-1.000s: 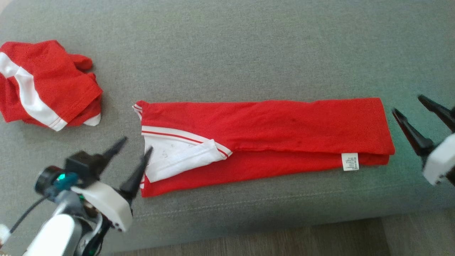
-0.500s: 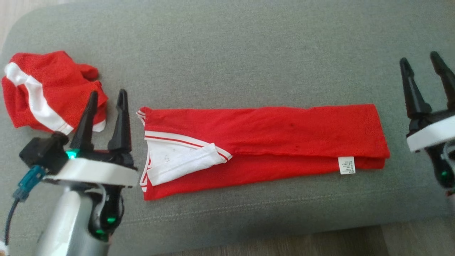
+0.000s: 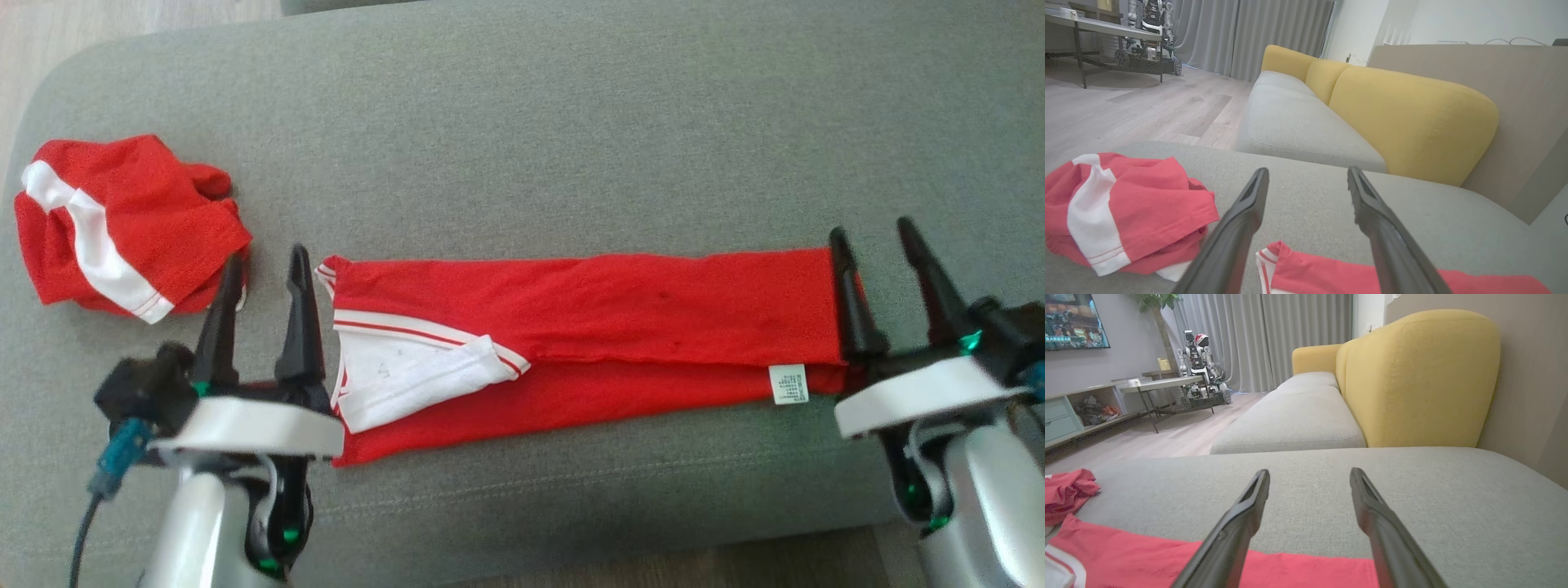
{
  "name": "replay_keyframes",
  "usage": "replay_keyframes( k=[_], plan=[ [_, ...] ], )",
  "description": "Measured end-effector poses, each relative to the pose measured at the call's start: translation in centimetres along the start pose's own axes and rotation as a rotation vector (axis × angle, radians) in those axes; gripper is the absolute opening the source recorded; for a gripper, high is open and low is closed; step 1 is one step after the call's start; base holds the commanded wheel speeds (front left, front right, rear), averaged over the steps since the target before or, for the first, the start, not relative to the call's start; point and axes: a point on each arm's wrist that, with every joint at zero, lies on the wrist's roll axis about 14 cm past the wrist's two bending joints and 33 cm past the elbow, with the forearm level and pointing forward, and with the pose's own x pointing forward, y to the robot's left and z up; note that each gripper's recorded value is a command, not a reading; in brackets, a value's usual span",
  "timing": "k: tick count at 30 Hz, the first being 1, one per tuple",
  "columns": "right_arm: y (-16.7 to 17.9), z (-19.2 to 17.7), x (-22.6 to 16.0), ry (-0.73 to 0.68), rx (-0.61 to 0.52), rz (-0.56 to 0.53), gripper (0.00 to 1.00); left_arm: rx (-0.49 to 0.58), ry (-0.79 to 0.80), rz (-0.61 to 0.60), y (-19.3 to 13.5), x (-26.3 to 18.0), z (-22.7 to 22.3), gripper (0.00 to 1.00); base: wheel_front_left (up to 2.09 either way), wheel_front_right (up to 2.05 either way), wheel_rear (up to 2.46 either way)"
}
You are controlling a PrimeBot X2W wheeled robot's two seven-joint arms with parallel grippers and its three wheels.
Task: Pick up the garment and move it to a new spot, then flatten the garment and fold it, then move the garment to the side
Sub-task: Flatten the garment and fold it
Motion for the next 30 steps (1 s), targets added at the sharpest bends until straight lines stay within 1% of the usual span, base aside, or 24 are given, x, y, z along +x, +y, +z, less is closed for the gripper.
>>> replay_keyframes(
  k=[1,4,5,10,13,18,21,24,30],
  plan=[
    [0.2,-0.2,-0.2,0.004,0.002,-0.001,1.0,0.012,0.012,-0.001,0.1,-0.3,-0.4,1.0,0.0,0.0,0.0],
    [0.7,-0.7,-0.6,0.023,-0.041,0.013,1.0,0.036,0.036,-0.011,0.1,-1.1,-1.1,1.0,0.0,0.0,0.0],
    [0.8,-0.6,-0.6,0.019,-0.036,0.01,1.0,0.046,0.042,-0.016,0.1,-1.3,-1.3,1.0,0.0,0.0,0.0],
    [0.6,-0.3,-0.6,0.007,-0.031,-0.004,1.0,0.03,0.039,-0.014,0.1,-1.3,-1.2,1.0,0.0,0.0,0.0],
    [0.1,-0.7,-0.7,0.014,-0.013,-0.033,1.0,0.032,0.039,-0.007,0.1,-1.2,-1.2,1.0,0.0,0.0,0.0],
    [-2.5,-4.5,-2.3,0.123,0.037,-0.151,1.0,0.03,0.045,-0.012,-0.1,-1.1,-1.4,1.0,0.0,0.0,0.0],
    [-3.5,-7.0,-3.0,0.204,0.063,-0.199,1.0,0.028,0.056,-0.011,0.0,-0.9,-2.0,1.0,0.0,0.0,0.0],
    [-3.9,-8.6,-2.9,0.252,0.092,-0.229,1.0,0.028,0.069,-0.007,0.2,-0.7,-2.5,1.0,0.0,0.0,0.0],
    [-4.6,-10.1,-2.1,0.294,0.11,-0.256,1.0,0.031,0.075,-0.008,0.4,-0.1,-2.9,1.0,0.0,0.0,0.0]
  ],
)
